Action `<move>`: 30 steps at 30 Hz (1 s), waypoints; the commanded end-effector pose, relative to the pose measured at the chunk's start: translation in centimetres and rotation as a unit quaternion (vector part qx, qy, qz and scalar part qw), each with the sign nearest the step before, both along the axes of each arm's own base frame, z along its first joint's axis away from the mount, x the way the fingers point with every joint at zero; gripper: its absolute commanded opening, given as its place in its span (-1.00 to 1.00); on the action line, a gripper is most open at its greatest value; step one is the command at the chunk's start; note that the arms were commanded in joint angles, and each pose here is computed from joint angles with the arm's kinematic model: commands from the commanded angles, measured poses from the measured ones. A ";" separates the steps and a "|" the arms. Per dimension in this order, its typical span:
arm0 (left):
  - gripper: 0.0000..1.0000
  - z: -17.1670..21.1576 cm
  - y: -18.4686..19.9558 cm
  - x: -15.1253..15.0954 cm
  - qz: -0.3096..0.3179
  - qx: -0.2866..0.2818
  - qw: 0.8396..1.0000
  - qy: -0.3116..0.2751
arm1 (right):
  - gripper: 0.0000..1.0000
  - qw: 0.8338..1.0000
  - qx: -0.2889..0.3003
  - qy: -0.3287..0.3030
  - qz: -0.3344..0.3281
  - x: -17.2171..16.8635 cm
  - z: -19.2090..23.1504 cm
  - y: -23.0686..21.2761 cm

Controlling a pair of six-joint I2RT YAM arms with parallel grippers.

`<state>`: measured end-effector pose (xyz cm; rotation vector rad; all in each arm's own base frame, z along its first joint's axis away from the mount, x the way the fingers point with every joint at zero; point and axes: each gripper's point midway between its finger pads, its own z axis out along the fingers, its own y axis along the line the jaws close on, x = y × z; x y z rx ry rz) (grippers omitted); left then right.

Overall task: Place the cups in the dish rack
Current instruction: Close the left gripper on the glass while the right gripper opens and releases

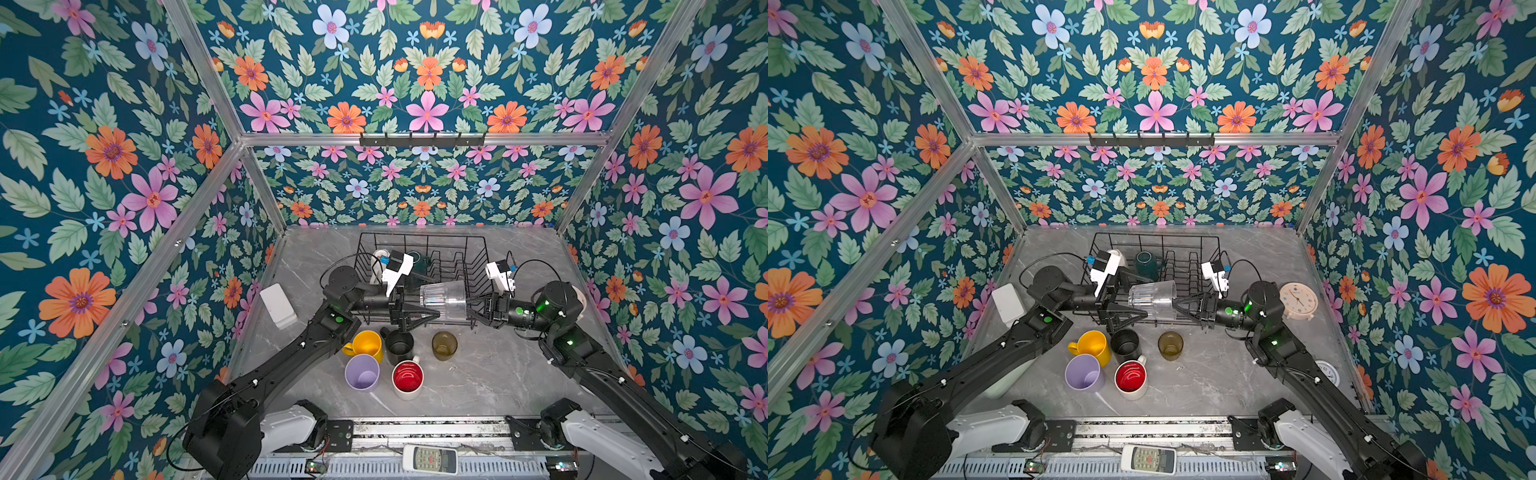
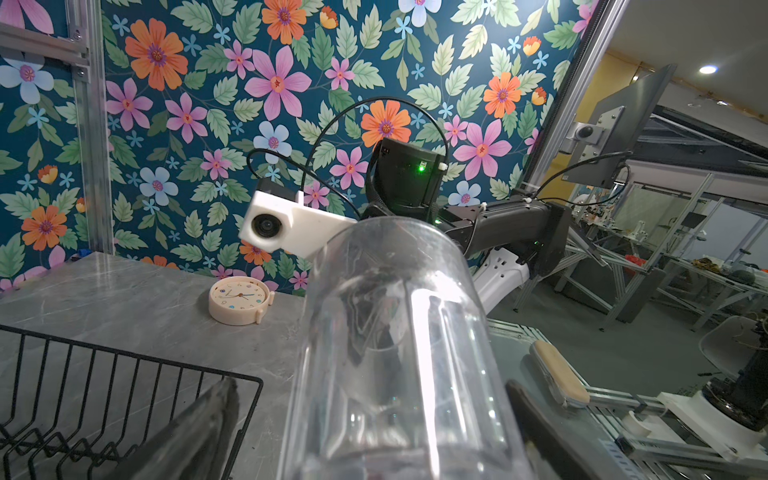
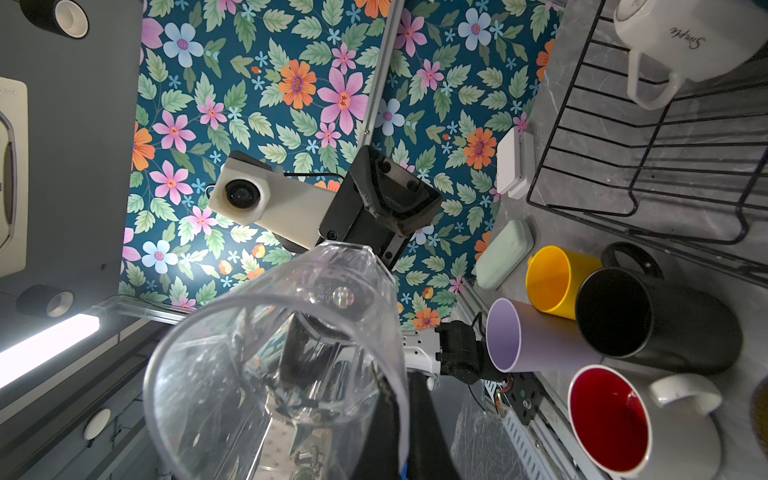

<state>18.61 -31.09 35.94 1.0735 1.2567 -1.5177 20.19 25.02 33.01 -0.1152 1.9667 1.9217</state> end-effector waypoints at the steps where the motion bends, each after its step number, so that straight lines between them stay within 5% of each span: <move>1: 0.99 0.6 0.1 0.1 0.006 -0.010 1.000 -0.007 | -1.00 0.998 0.020 -0.051 0.021 -0.7 2.0 0.6; 12: 0.94 0.6 0.2 0.0 0.004 -0.013 1.000 -0.012 | -1.00 0.998 0.022 -0.053 0.040 -0.3 2.0 2.5; 20: 0.62 0.6 0.2 -0.1 0.003 -0.014 1.000 -0.013 | -1.00 0.998 0.020 -0.049 0.043 -0.3 1.7 2.8; 24: 0.34 0.8 0.3 -0.1 0.003 -0.016 1.000 -0.015 | -1.00 0.998 0.018 -0.046 0.040 -0.3 1.5 2.8; 30: -0.40 1.0 0.3 0.0 0.011 -0.019 1.000 -0.016 | -1.00 0.999 0.011 -0.040 0.034 -0.2 1.1 2.7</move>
